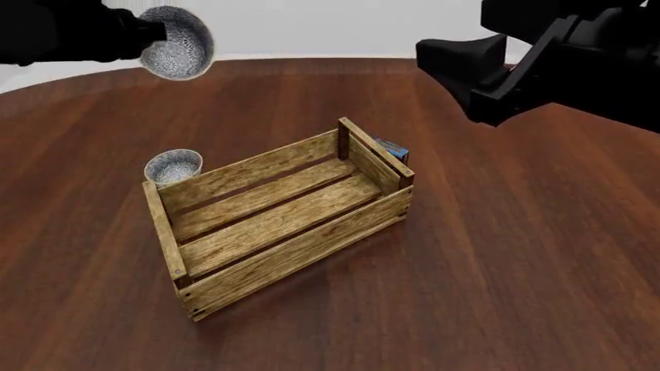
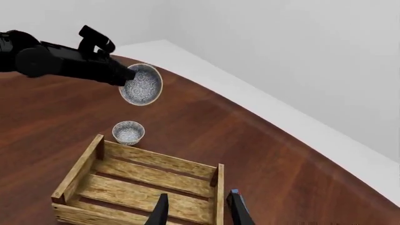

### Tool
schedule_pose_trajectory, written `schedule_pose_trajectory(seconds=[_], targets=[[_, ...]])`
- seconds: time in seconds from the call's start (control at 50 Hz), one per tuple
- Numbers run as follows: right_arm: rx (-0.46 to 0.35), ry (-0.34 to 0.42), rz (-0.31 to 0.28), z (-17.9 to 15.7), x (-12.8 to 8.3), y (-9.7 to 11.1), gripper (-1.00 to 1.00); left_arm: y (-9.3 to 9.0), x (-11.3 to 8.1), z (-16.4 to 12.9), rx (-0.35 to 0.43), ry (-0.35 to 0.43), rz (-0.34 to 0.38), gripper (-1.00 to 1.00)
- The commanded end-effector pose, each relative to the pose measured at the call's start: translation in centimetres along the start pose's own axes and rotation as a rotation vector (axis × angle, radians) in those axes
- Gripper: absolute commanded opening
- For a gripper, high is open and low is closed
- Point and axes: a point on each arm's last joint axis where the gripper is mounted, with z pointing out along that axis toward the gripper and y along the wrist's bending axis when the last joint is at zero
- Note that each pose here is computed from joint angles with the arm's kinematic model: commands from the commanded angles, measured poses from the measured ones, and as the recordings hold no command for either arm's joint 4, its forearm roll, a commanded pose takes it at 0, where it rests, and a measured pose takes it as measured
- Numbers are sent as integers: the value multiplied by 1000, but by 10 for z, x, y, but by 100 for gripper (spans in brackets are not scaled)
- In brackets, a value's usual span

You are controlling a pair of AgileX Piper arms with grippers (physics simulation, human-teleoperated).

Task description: Stack the right bowl on the left bowl and place them in the tray.

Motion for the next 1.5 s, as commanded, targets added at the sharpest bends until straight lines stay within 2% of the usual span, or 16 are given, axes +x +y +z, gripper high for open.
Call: schedule_pose_trajectory(seconds=[0.02, 0.32, 0.34, 0.36, 0.4, 0.6, 0.82, 1.02, 1.16, 1.18, 1.22, 1.32, 1.4, 1.44, 1.48, 1.5], targets=[[4, 2, 2, 1, 1, -1, 100, 17, 2, 21, -44, 37, -109, -100], [2, 4, 2, 1, 1, 0, 100, 29, 21, 31, -73, 50, -176, -100], [2, 4, 2, 1, 1, 0, 100, 26, 21, 28, -65, 30, -202, -100], [2, 3, 2, 1, 1, 0, 100, 27, 22, 28, -66, 35, -176, -100], [2, 4, 2, 1, 1, 0, 100, 28, 23, 29, -71, 38, -192, -100], [4, 3, 4, 0, 0, -1, 100, 42, 46, 49, -107, 85, -272, -100], [5, 3, 4, 0, 0, -1, 100, 53, 68, 66, -135, 110, -322, -100], [7, 4, 5, 0, 1, -2, 100, 59, 84, 76, -150, 127, -342, -100], [8, 4, 5, 0, 1, -2, 100, 62, 81, 78, -160, 134, -363, -100], [8, 4, 5, 0, 1, -2, 100, 64, 90, 81, -163, 135, -366, -100], [6, 4, 6, 0, 1, -1, 100, 65, 93, 83, -165, 140, -373, -100], [6, 4, 5, -1, 0, -1, 100, 67, 88, 80, -172, 143, -376, -100], [6, 4, 5, 0, 1, -1, 100, 69, 102, 88, -177, 153, -388, -100], [6, 4, 5, 0, 1, -1, 100, 69, 97, 86, -178, 155, -388, -100], [6, 4, 4, -1, 1, -1, 100, 70, 106, 90, -179, 160, -393, -100], [6, 4, 4, -1, 0, -1, 100, 70, 103, 90, -180, 161, -393, -100]])
